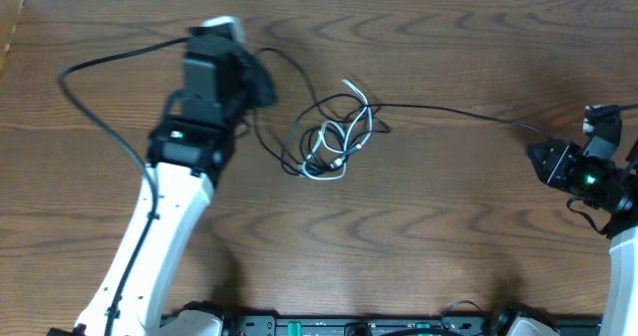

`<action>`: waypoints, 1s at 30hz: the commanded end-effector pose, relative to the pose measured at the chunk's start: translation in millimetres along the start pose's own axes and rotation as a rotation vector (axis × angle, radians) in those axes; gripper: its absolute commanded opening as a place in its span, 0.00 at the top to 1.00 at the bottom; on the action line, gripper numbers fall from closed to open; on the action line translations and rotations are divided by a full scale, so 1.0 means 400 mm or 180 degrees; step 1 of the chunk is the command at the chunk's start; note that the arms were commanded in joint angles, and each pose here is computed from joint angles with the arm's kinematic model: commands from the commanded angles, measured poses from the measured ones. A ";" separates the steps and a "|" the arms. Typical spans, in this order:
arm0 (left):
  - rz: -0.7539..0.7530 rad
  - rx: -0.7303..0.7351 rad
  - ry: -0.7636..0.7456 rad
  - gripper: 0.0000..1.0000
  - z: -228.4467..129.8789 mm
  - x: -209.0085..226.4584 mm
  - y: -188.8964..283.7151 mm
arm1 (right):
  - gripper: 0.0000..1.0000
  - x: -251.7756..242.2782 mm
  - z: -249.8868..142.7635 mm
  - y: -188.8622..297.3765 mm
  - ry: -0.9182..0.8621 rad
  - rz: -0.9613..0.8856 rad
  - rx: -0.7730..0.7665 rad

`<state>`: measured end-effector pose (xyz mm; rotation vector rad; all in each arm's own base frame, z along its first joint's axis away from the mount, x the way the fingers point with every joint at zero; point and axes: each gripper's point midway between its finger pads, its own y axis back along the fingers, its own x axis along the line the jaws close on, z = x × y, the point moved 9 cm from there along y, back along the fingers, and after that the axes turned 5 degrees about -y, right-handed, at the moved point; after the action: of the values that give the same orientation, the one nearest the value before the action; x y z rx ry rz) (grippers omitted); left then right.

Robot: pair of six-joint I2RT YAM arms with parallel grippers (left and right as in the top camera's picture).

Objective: Untangle cables

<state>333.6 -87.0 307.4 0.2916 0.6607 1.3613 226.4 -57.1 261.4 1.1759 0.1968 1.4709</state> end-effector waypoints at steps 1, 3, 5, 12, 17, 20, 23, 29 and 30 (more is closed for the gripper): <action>-0.0480 -0.0180 -0.0147 0.91 0.012 -0.111 0.054 | 0.10 -0.001 0.001 -0.006 0.0131 -0.0005 0.0029; -0.0694 -0.0290 -0.0231 0.91 0.012 -0.163 0.077 | 0.04 -0.001 0.001 -0.007 0.0204 -0.0002 0.0037; -0.0910 -0.0428 -0.0296 0.90 0.016 -0.209 0.109 | 0.01 0.003 0.002 -0.007 0.0217 0.0052 0.0036; -0.1236 -0.0879 -0.0351 0.91 0.040 -0.268 0.228 | 0.01 0.043 0.002 -0.014 0.0458 0.0464 0.0055; -0.1306 -0.1039 -0.0339 0.91 0.054 -0.258 0.286 | 0.04 0.095 0.011 -0.052 0.0546 0.0676 0.0084; -0.1367 -0.1091 -0.0335 0.91 0.058 -0.256 0.310 | 0.19 0.139 0.014 -0.090 0.0652 0.0842 0.0130; -0.1399 -0.1131 -0.0329 0.91 0.061 -0.253 0.325 | 0.33 0.191 0.014 -0.140 0.0787 0.1041 0.0189; -0.1443 -0.1119 -0.0340 0.90 0.059 -0.253 0.334 | 0.41 0.294 -0.035 -0.247 0.1146 0.1399 0.0480; -0.1437 -0.1106 -0.0342 0.91 0.057 -0.252 0.333 | 0.41 0.309 -0.045 -0.263 0.1204 0.1446 0.0528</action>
<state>239.2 -154.5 414.0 -0.0290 0.3729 1.0110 303.1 62.9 253.2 1.0618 0.2968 2.0592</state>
